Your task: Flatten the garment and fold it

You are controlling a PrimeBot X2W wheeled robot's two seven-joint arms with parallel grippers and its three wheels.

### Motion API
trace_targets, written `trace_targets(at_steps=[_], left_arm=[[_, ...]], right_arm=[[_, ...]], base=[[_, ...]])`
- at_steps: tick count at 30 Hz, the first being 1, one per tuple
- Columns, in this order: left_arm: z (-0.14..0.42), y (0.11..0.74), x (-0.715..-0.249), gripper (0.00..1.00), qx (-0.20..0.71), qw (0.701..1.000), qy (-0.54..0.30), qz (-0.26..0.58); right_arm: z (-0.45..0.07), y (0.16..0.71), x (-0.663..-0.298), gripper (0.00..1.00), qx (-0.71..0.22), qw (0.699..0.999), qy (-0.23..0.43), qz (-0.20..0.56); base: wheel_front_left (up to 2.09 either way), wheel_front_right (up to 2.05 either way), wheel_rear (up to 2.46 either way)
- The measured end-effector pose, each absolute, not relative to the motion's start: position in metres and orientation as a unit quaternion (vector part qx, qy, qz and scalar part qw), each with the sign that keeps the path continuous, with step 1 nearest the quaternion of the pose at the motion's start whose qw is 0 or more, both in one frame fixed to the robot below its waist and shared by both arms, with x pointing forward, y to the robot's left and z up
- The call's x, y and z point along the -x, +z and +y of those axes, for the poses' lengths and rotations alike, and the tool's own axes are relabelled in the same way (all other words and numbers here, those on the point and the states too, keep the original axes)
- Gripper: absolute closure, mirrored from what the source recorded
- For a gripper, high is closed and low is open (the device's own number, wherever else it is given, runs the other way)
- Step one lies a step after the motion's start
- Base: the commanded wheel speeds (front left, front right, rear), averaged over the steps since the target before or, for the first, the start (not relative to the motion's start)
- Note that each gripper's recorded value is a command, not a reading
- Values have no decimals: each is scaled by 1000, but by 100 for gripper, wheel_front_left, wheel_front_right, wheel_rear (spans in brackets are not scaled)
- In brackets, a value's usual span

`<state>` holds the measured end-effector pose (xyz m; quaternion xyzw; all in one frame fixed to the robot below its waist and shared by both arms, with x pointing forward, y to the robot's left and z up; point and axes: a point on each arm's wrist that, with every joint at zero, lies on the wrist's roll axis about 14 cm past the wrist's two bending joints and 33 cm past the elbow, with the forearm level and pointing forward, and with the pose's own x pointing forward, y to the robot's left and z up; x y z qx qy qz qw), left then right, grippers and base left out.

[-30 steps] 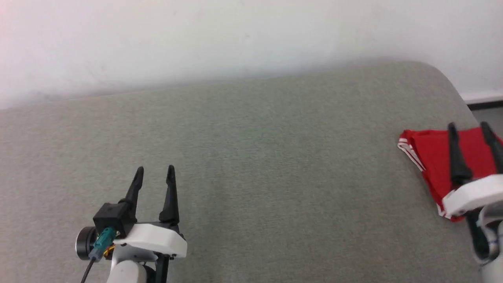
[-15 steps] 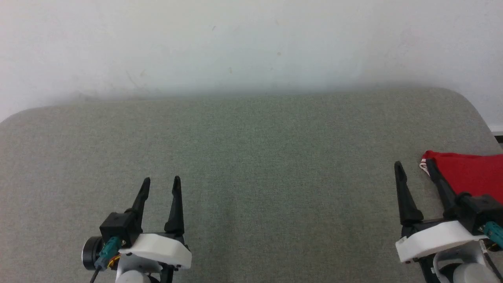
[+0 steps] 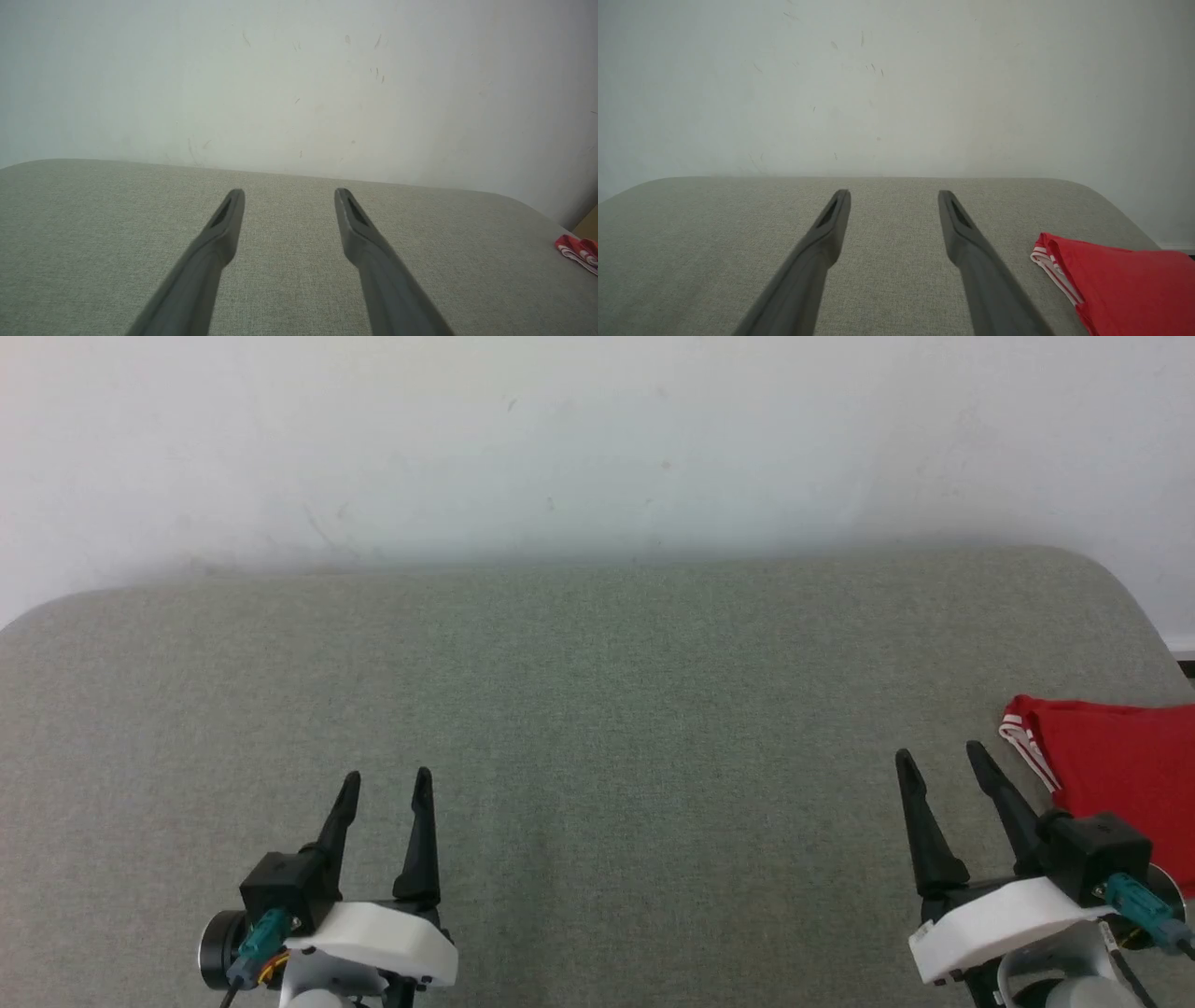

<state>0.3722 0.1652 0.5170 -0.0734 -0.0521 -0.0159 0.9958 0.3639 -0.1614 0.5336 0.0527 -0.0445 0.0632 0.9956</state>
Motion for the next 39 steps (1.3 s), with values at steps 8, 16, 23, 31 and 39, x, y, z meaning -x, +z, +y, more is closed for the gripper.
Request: trace_targets(at_steps=[8, 16, 23, 31, 39], left_arm=[[167, 516, -372, 0, 77, 996, -13, -51], [167, 513, -372, 100, 77, 996, -13, -46], [167, 513, -372, 100, 77, 996, -13, -46], [166, 512, -372, 100, 76, 996, -13, -43], [166, 514, -373, 100, 74, 996, -14, -41]], right_arm=[[-159, 530, -365, 0, -55, 996, 66, -39], [-159, 529, -365, 100, -57, 995, 67, -37], [-160, 529, -365, 100, -57, 996, 66, -37], [-160, 529, -365, 100, -57, 996, 66, -36], [-160, 527, -365, 100, -52, 996, 66, -32]], base=[[0, 0, 0], [0, 0, 0], [0, 0, 0], [0, 0, 0], [0, 0, 0]])
